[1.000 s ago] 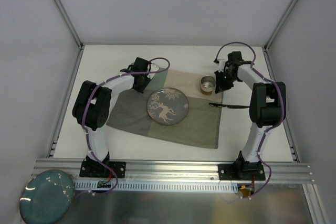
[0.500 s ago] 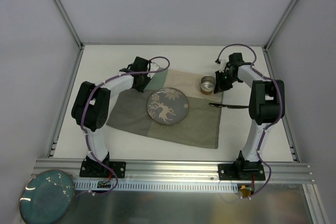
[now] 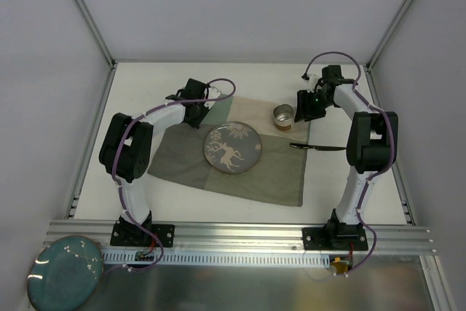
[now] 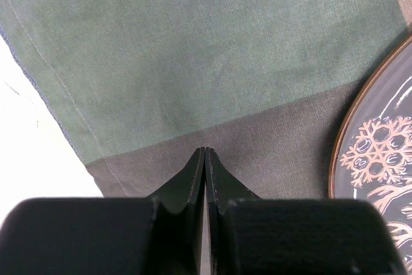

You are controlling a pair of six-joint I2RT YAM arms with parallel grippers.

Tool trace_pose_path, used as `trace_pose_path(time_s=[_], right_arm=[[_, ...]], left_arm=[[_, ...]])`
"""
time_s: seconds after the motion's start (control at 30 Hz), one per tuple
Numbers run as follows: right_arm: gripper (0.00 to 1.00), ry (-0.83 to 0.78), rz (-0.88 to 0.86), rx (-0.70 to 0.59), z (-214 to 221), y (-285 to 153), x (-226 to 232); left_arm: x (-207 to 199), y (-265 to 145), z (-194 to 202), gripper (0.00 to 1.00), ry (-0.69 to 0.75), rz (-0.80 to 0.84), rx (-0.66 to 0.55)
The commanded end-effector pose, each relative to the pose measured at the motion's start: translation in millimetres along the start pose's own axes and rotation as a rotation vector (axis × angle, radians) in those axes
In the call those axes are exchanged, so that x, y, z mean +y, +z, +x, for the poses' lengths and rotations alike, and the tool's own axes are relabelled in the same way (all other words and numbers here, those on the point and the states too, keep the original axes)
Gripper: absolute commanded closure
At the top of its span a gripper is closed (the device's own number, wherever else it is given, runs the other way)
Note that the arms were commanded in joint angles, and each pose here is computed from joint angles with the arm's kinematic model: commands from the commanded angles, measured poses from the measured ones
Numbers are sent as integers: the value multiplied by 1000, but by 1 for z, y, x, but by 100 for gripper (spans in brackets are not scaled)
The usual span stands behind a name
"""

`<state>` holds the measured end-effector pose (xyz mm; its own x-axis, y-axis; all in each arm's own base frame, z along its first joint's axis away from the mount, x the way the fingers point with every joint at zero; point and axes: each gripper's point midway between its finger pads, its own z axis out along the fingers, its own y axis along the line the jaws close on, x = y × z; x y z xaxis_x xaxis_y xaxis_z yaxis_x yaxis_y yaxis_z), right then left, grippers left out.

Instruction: Set the dinner table for one person

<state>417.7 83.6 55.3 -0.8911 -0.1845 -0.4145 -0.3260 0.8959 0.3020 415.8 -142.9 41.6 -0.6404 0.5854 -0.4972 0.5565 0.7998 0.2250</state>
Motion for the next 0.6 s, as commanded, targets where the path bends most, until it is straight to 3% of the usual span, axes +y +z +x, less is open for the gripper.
trace_pose_path(time_s=[0.0, 0.23, 0.57], right_arm=[[47, -65, 18, -114, -38, -52, 14], [47, -96, 35, -154, -58, -82, 22], [50, -87, 6, -121, -44, -69, 30]], left_arm=[[8, -12, -18, 100, -15, 0, -57], [6, -14, -22, 100, -26, 13, -69], [3, -13, -23, 100, -26, 22, -72]])
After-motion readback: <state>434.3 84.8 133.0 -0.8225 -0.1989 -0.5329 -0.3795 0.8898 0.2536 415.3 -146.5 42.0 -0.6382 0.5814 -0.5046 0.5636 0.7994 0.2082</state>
